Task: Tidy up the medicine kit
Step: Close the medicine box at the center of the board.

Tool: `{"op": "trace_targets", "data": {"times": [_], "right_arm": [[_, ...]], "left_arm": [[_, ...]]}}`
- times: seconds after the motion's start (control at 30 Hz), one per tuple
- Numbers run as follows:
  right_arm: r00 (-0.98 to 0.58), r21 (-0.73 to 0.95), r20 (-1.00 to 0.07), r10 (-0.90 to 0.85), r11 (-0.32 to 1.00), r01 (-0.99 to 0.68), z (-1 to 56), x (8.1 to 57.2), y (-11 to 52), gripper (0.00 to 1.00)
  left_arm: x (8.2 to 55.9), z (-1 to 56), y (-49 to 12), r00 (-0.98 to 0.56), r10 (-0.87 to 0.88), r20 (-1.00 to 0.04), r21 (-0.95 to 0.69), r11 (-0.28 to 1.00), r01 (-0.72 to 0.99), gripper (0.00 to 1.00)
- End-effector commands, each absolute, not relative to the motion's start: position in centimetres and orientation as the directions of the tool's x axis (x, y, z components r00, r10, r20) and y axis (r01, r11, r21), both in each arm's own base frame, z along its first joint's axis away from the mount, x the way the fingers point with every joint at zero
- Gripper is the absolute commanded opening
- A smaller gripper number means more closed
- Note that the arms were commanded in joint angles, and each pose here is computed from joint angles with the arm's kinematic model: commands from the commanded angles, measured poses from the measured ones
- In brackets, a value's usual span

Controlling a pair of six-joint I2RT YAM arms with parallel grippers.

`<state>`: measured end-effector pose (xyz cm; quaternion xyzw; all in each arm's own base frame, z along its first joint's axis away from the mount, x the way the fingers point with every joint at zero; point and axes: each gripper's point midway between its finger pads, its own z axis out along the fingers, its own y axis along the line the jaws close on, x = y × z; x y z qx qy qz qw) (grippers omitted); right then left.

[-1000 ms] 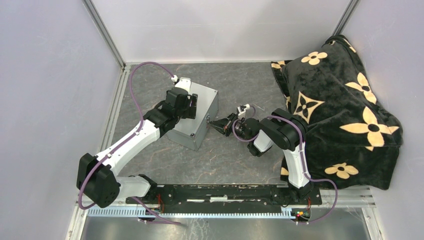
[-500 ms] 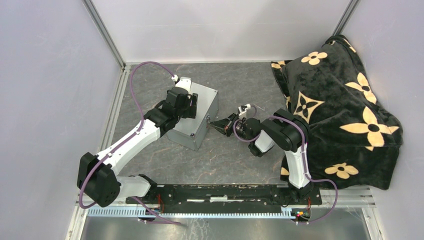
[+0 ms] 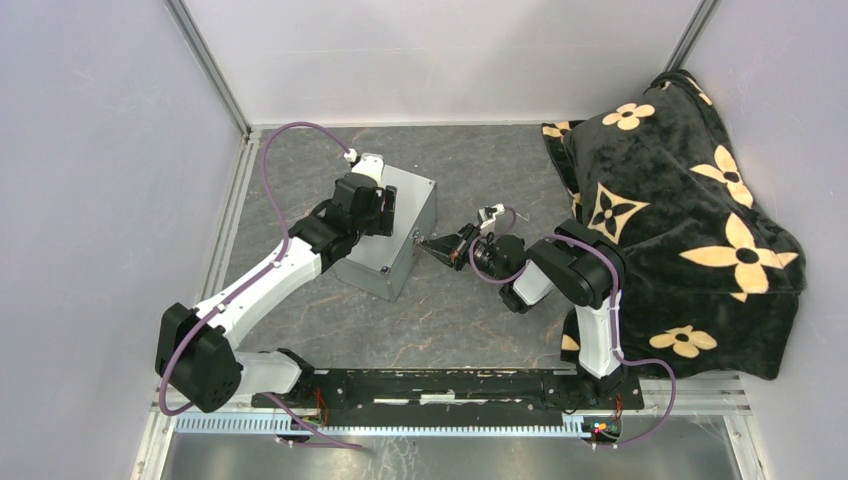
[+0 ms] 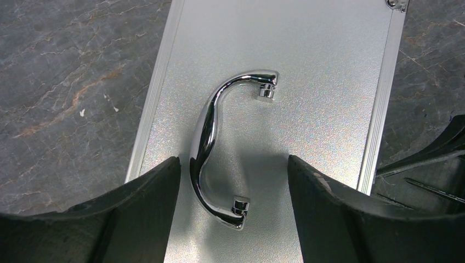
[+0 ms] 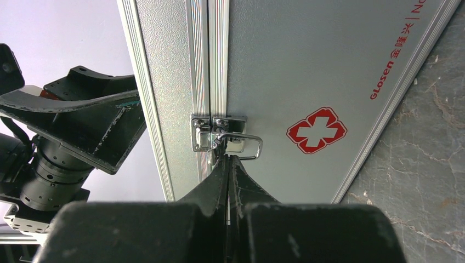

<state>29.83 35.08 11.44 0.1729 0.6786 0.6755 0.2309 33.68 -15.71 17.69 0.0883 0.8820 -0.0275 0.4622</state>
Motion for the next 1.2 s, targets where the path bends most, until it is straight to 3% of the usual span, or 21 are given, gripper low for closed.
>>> {"op": "trace_targets", "data": {"times": [0.0,0.93,1.17], "right_arm": [[-0.768,0.827,-0.258,0.586,-0.277,-0.489,24.1,27.3,33.5,0.00],[-0.754,0.847,-0.291,0.589,-0.207,-0.489,22.1,27.7,32.3,0.00],[-0.732,0.913,-0.337,0.593,0.018,-0.407,16.7,28.5,30.9,0.00]], "left_arm": [[30.7,12.7,-14.1,-0.700,0.239,-0.673,0.110,0.968,0.224,0.77],[30.7,12.4,-14.2,-0.707,0.245,-0.663,0.110,0.967,0.232,0.77],[30.7,12.4,-14.2,-0.707,0.245,-0.664,0.110,0.967,0.231,0.77]]}}
